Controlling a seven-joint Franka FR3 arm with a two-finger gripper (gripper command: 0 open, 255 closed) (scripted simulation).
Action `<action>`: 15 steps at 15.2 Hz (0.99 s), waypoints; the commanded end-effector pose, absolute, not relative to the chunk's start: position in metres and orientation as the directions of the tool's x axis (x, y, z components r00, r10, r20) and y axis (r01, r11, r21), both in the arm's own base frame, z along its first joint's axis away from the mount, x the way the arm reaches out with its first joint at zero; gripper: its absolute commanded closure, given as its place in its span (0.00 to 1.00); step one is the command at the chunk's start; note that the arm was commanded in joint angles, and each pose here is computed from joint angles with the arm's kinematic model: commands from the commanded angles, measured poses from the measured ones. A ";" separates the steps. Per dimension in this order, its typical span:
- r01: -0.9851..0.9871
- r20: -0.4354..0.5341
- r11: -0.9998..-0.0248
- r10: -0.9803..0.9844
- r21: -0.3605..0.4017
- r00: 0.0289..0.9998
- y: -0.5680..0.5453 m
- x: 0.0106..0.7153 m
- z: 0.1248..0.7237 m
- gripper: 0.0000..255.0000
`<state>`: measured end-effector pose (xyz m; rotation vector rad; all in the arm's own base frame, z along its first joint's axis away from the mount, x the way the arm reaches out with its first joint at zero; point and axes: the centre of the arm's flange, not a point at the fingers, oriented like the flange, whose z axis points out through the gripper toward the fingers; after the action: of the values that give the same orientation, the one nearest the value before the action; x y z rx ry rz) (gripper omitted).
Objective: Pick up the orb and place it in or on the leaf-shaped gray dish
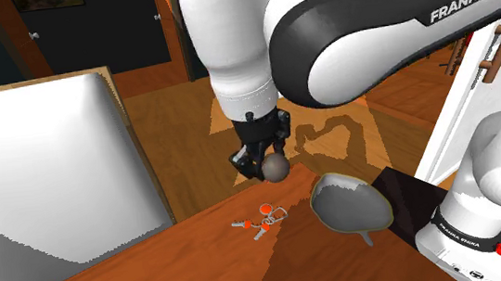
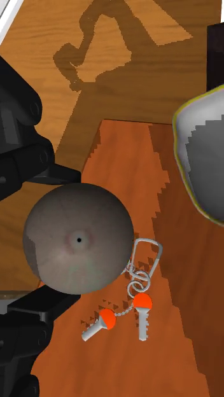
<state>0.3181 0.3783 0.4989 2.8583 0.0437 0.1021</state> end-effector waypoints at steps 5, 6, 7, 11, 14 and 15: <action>0.019 0.065 -0.961 0.038 0.276 0.997 0.327 0.257 0.500 1.00; 0.019 0.065 -0.961 0.038 0.276 0.997 0.318 0.246 0.501 1.00; 0.019 0.065 -0.961 0.038 0.276 0.997 0.310 0.236 0.501 1.00; 0.019 0.065 -0.961 0.038 0.276 0.997 0.276 0.196 0.501 1.00; 0.019 0.065 -0.961 0.038 0.276 0.997 0.276 0.196 0.485 1.00; 0.019 0.065 -0.961 0.038 0.276 0.997 0.276 0.196 0.480 1.00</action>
<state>0.1958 0.2770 0.4849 2.8602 0.0416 0.1012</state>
